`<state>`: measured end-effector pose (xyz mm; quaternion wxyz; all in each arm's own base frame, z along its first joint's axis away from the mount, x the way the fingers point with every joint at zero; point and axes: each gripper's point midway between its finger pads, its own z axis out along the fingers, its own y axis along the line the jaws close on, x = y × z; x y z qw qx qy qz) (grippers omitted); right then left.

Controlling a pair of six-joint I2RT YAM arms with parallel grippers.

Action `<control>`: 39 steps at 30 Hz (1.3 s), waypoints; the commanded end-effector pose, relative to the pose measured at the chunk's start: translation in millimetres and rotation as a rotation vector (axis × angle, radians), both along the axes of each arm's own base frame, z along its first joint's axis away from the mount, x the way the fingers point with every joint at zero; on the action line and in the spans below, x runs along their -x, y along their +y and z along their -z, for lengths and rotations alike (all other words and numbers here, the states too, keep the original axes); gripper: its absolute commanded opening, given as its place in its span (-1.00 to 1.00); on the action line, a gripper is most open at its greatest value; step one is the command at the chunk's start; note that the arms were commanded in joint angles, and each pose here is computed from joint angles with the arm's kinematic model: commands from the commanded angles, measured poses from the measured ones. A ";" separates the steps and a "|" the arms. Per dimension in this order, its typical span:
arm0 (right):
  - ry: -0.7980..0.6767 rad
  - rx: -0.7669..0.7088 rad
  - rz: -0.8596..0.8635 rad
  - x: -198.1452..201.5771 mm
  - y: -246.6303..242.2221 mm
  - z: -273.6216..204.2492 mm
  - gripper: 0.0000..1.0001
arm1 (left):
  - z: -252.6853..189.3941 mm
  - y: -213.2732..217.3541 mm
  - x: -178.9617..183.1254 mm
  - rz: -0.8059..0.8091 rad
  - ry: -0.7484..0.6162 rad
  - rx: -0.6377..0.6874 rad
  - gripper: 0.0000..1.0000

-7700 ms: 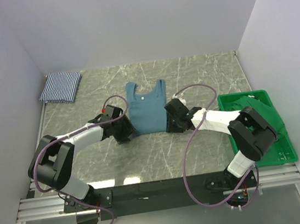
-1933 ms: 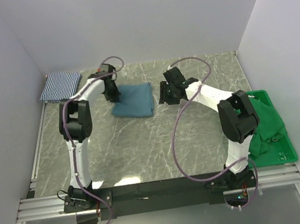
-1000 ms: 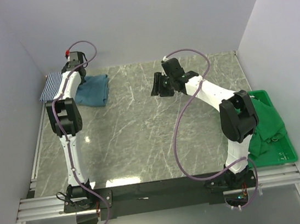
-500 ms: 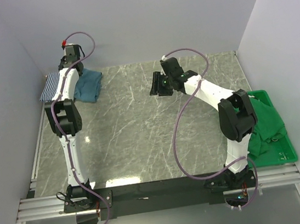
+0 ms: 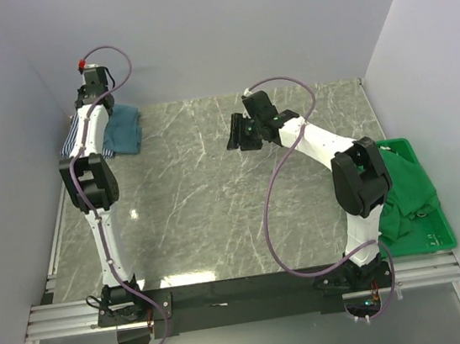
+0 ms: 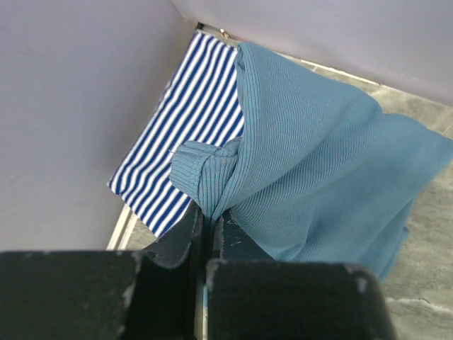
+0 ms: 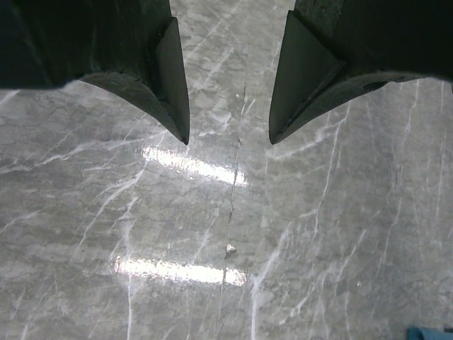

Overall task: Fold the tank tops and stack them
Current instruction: Neatly place the folded tank top to the corner

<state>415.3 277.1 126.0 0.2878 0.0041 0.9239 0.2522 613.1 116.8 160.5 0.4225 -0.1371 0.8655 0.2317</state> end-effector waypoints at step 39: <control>-0.057 0.029 -0.013 6.5 10.5 -9.9 0.11 | -109.0 23.2 -13.4 -0.033 -0.448 0.299 0.99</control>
